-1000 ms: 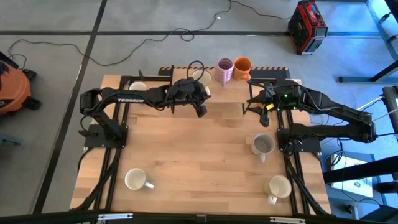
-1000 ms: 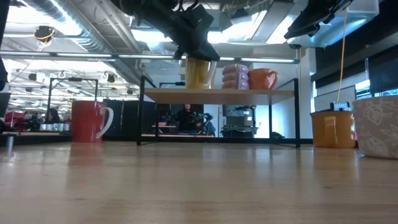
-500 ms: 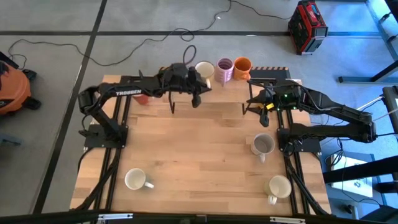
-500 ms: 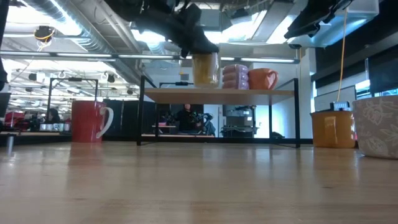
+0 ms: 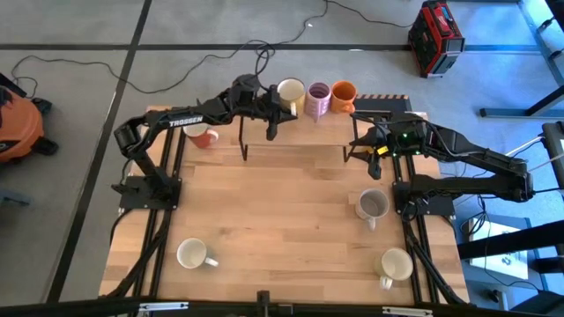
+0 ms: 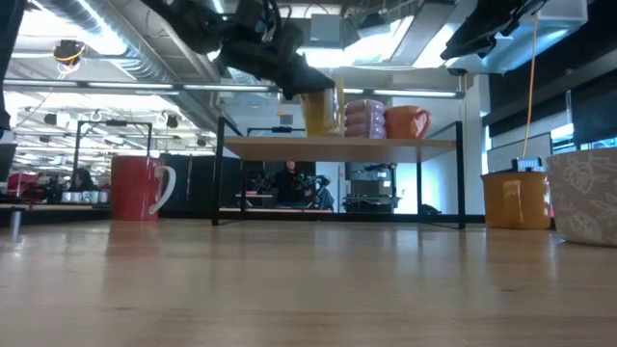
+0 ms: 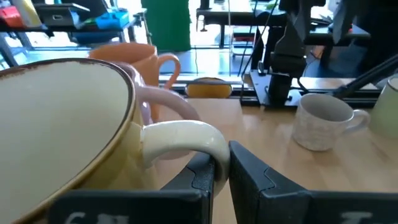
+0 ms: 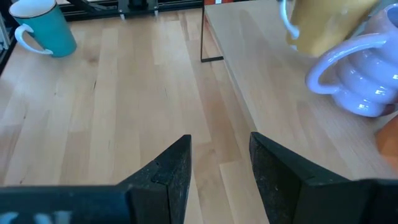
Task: Place coffee mugs
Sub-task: Put the brown mug on the shelf
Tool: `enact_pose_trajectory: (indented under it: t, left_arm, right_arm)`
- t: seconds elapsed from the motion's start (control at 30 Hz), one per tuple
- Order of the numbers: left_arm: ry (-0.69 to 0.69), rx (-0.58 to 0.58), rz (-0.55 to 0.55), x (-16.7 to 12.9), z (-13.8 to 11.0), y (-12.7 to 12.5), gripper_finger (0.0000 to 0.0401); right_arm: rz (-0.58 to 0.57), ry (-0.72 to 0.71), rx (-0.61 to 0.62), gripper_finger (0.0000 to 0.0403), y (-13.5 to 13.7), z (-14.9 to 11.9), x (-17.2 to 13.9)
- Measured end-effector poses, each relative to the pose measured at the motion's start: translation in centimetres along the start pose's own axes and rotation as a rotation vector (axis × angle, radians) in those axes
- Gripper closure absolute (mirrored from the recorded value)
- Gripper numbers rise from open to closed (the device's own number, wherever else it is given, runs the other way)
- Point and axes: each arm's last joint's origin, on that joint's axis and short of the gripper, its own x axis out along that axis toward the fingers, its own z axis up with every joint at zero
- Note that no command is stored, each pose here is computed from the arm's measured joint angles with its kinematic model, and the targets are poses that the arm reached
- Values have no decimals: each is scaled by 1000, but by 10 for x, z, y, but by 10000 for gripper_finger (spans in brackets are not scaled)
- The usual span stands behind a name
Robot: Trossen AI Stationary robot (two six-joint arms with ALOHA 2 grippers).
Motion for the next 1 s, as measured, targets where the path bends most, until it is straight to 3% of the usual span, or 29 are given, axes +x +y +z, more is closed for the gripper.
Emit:
enact_pose_trajectory:
  t: [0.5,0.67,1.0]
  left_arm:
    - [1,37,19,-7,-8,22,379]
    - [30,20,-12,2,-20,23,379]
    - [21,23,-37,2,-21,24,379]
  right_arm:
    - [0,0,31,251,0,0,0]
    - [-4,0,51,251,0,0,0]
    - [-27,1,76,251,-1,0,0]
